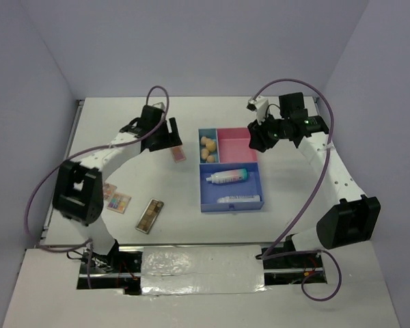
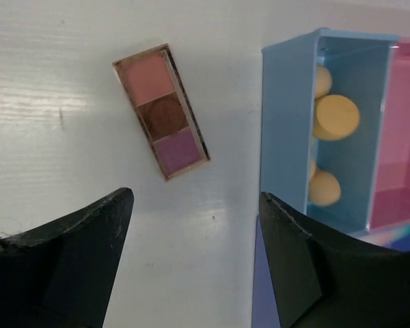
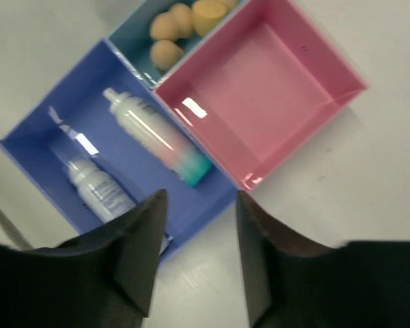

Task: Organize the makeup

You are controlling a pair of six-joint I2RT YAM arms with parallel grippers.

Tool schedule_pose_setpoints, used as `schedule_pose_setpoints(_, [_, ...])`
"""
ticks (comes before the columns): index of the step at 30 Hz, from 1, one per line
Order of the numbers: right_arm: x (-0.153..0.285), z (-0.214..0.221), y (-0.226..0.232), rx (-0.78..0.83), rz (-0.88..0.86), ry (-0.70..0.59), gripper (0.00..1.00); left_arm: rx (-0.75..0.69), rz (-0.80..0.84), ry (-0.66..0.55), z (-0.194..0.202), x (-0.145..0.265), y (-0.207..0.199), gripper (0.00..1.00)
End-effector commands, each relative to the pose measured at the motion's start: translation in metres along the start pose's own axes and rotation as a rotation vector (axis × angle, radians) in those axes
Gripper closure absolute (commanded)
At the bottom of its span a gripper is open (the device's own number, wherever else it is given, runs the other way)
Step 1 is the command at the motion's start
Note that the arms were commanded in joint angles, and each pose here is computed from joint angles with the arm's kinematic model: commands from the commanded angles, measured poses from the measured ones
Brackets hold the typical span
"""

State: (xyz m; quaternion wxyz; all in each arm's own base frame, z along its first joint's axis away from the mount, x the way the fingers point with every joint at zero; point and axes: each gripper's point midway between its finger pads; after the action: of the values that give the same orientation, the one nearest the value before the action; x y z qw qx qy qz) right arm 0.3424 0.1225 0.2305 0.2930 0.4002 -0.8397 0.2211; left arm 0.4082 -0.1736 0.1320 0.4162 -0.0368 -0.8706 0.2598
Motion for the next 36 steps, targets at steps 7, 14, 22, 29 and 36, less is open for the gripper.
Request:
schedule_pose_setpoints(7, [0.012, -0.024, 0.012, -0.07, -0.023, -0.196, 0.34, -0.067, -0.28, 0.154, 0.024, -0.078, 0.023, 0.1])
schedule_pose_setpoints(14, [0.012, -0.018, 0.006, -0.138, -0.024, -0.216, 0.32, -0.07, -0.334, 0.178, 0.021, -0.106, 0.024, 0.09])
schedule_pose_setpoints(22, [0.013, -0.016, 0.004, -0.163, -0.021, -0.232, 0.31, -0.091, -0.435, 0.227, 0.041, -0.118, 0.053, 0.14])
schedule_pose_setpoints(29, [0.016, -0.014, 0.004, -0.173, -0.019, -0.24, 0.31, -0.116, -0.471, 0.226, 0.042, -0.121, 0.063, 0.36])
schedule_pose_setpoints(36, [0.021, -0.017, 0.008, -0.169, -0.019, -0.26, 0.31, -0.161, -0.46, 0.179, 0.029, -0.103, 0.058, 0.72])
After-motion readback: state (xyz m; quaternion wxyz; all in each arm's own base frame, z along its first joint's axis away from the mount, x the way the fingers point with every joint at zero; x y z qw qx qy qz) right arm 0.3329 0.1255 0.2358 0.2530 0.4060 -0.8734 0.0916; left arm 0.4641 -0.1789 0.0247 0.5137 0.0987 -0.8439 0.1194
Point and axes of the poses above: each gripper's point midway between its finger pads, its own x axis back along the fingers, its own y axis along the line the jaws close on, z = x × y, and after that the axes turned 9 degrees about x, right-handed
